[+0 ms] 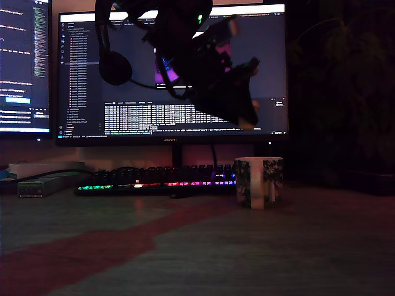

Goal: Pick up the coffee capsules from the table one by one and drop them inside the nearest coffee cup

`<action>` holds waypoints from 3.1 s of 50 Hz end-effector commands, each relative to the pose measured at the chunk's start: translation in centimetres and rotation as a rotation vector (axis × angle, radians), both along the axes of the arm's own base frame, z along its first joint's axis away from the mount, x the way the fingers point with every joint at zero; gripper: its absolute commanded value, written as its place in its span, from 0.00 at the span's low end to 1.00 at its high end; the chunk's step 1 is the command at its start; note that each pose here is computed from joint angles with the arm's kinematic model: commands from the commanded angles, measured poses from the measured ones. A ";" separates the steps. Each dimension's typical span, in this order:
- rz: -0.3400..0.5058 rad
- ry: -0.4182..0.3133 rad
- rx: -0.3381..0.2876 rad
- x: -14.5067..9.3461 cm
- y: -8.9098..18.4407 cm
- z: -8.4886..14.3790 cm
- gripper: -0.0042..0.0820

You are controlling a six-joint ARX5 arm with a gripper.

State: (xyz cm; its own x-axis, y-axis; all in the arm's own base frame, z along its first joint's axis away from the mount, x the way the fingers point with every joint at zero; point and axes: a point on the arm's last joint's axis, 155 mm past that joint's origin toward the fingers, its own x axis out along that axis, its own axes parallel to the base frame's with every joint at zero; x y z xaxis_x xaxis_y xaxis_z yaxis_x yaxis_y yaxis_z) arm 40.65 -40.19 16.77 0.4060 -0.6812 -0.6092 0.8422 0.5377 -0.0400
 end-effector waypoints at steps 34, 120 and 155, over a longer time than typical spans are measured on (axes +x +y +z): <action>-0.005 0.134 0.130 1.8 -2.0 -5.1 0.28; 0.017 0.120 0.140 2.3 -1.6 -5.1 0.87; -0.038 0.084 0.103 1.6 -0.8 -1.0 0.02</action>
